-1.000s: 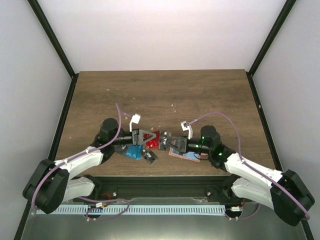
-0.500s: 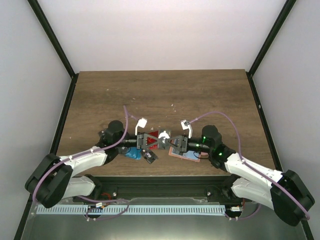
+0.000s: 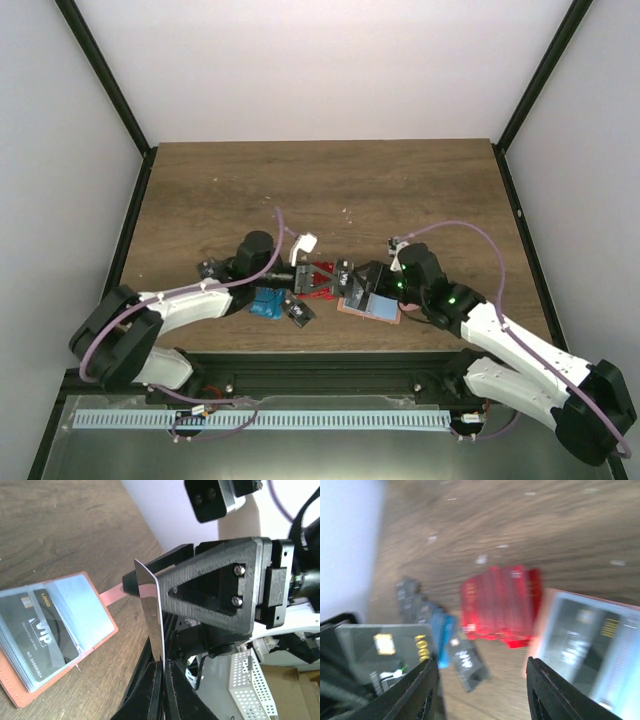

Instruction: Put the credit cards into the card holder

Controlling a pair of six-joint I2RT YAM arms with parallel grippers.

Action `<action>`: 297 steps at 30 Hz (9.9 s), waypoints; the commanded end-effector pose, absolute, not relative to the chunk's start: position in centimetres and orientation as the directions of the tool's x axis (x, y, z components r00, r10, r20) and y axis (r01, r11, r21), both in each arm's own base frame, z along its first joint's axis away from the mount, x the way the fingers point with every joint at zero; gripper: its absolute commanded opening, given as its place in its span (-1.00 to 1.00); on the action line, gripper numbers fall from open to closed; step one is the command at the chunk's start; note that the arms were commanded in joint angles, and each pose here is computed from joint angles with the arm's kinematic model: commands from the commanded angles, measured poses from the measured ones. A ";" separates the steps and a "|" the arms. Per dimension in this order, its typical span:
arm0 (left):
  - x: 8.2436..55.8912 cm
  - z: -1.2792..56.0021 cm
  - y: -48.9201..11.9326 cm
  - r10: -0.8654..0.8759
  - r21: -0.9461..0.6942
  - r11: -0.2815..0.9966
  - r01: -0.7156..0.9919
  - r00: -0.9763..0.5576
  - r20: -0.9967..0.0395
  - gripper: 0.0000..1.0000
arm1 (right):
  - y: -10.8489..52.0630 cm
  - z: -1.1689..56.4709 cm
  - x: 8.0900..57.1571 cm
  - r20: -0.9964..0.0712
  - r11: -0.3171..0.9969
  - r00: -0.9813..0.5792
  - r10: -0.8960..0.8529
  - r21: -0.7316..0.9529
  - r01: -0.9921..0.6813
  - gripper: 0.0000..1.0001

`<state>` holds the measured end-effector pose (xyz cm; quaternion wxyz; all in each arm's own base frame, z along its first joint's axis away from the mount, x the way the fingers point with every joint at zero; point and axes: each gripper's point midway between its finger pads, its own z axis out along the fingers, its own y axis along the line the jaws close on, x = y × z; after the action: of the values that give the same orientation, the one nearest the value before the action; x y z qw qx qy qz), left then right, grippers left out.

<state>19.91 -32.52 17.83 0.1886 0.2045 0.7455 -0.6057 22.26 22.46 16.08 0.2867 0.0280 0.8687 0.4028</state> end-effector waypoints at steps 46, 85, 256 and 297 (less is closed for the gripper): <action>24.3 3.5 -40.9 0.188 -0.754 0.548 0.362 -0.932 -0.311 -0.92 | 10.8 1.8 17.8 -0.281 0.835 -0.796 0.536 0.314 0.451 -0.48; 21.4 2.6 -41.1 0.125 -0.827 0.534 0.177 -0.984 -0.130 -0.92 | 11.2 1.5 17.4 -0.260 0.830 -0.806 0.532 0.345 0.437 -0.60; 28.6 5.0 -39.2 0.476 -0.528 0.613 0.588 -0.808 -0.348 0.46 | 12.8 5.3 19.0 -0.305 0.836 -0.817 0.490 0.432 0.340 -0.51; 25.2 8.3 -40.4 0.451 -0.715 0.472 0.515 -0.839 -0.306 0.30 | 12.5 1.6 18.6 -0.282 0.859 -0.839 0.466 0.372 0.352 -0.61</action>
<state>26.55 -38.89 4.88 0.0357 0.2683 0.8860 -0.3766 18.33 12.59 2.15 0.1785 0.2143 0.9479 0.1539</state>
